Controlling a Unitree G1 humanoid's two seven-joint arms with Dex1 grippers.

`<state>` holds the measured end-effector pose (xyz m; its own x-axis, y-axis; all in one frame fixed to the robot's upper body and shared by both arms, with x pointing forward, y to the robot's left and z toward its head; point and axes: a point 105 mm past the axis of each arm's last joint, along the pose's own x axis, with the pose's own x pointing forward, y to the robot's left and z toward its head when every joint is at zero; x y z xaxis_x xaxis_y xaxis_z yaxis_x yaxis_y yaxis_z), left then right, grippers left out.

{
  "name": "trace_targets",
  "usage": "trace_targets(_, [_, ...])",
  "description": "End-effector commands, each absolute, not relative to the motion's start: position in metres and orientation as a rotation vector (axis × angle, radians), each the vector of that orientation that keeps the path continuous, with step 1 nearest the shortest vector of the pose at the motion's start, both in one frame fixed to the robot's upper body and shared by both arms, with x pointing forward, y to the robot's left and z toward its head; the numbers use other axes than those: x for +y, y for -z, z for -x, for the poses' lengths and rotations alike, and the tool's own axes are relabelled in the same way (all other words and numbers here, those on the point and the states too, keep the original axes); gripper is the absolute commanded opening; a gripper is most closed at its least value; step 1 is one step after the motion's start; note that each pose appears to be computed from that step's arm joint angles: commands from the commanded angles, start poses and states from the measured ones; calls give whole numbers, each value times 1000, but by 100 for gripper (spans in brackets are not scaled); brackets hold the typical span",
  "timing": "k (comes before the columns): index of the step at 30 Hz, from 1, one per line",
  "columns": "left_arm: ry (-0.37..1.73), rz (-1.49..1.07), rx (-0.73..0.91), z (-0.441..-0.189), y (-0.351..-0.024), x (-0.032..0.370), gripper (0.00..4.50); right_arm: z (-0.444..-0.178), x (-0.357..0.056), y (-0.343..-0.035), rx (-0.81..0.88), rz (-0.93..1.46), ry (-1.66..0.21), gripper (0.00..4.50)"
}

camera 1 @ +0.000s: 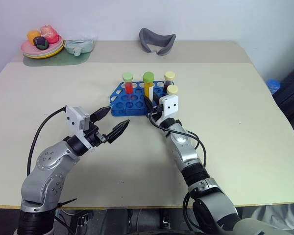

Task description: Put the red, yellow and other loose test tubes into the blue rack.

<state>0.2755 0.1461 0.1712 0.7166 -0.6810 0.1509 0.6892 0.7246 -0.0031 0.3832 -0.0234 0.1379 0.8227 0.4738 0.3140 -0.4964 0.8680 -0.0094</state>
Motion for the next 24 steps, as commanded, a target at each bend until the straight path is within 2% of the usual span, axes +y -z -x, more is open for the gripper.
trace_targets(1, [780,58,-179,-271,-176,145,450,-379,-19,-144,-344,-102,-540,181])
trace_targets(2, [780,58,-179,-271,-175,145,450,-379,-19,-145,-348,-105,-543,221])
trace_targets(6, [777,56,-178,-271,-174,148,450,-377,-19,-156,-392,-96,-545,428])
trace_targets(7, [775,56,-178,-271,-173,149,450,-377,-19,-159,-403,-92,-543,440])
trace_targets(24, [581,64,-165,-285,-172,192,450,-323,-28,-251,-678,46,-728,440])
